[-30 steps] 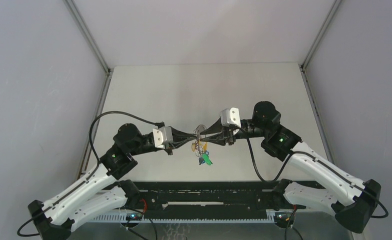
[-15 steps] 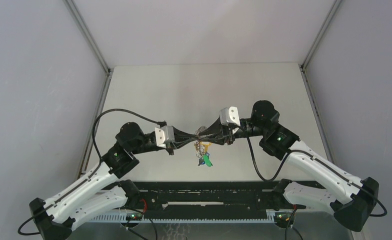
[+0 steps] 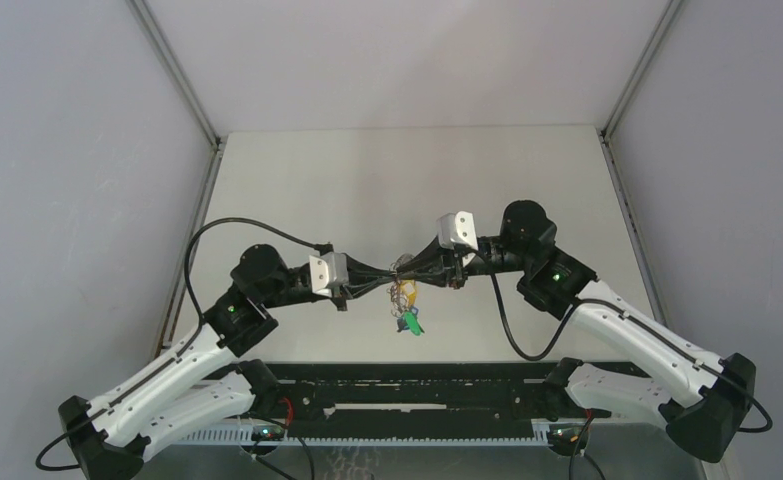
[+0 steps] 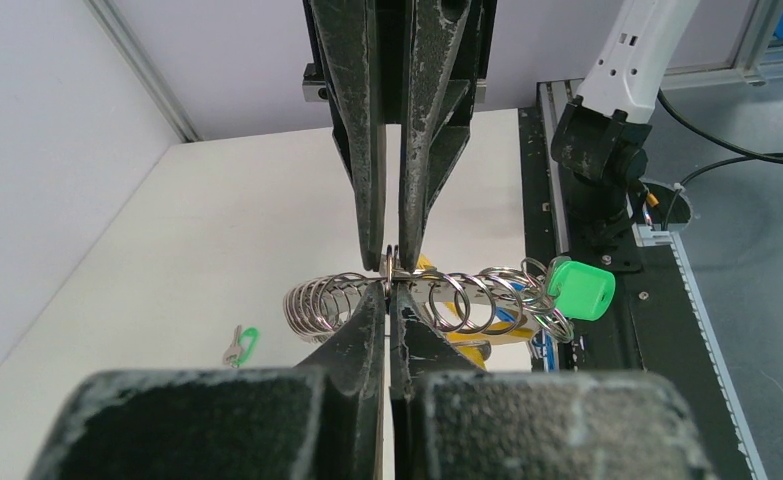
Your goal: Put the keys on the keyring
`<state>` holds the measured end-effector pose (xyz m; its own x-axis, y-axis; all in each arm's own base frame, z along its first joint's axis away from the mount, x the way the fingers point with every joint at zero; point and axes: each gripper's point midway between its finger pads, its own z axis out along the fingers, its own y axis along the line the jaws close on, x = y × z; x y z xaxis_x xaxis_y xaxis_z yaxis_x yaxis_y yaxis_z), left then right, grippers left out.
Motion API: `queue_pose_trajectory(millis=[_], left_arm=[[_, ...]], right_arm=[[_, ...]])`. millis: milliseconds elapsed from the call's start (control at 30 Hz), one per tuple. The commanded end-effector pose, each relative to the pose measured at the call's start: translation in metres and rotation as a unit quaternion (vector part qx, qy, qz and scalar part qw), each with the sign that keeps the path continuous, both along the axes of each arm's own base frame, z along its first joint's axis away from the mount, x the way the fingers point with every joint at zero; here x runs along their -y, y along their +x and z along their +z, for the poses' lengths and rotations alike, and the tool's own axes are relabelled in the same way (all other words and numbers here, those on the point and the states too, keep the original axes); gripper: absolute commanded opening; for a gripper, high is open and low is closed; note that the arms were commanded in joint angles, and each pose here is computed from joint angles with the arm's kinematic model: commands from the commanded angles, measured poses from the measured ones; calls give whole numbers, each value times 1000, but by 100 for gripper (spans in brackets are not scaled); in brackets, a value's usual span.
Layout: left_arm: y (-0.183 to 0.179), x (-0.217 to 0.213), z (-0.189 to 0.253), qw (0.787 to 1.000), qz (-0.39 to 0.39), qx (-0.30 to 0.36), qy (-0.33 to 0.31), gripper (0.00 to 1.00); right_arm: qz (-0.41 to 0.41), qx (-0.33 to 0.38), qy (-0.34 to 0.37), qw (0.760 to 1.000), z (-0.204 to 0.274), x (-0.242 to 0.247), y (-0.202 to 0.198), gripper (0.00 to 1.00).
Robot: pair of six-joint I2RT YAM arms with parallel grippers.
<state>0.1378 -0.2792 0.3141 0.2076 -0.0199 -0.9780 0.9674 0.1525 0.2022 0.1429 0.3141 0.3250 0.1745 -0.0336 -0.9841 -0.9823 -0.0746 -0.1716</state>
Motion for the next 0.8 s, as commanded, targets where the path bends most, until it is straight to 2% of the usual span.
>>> queue_pose_trajectory(millis=[0, 133, 233, 367, 767], left_arm=[[-5, 0, 22, 999, -11, 25, -36, 0], [-5, 0, 24, 999, -11, 26, -41, 0], [-5, -1, 26, 999, -7, 28, -44, 0], [0, -5, 23, 999, 11, 24, -38, 1], [5, -17, 9, 998, 43, 0, 39, 35]], right_arm=[[3, 5, 5, 1000, 5, -1, 1, 10], [16, 4, -1, 1000, 0, -3, -3, 8], [9, 1, -9, 1000, -4, -3, -1, 0], [-19, 9, -18, 1000, -4, 2, 5, 0], [-98, 50, -161, 981, -20, 15, 19, 0]])
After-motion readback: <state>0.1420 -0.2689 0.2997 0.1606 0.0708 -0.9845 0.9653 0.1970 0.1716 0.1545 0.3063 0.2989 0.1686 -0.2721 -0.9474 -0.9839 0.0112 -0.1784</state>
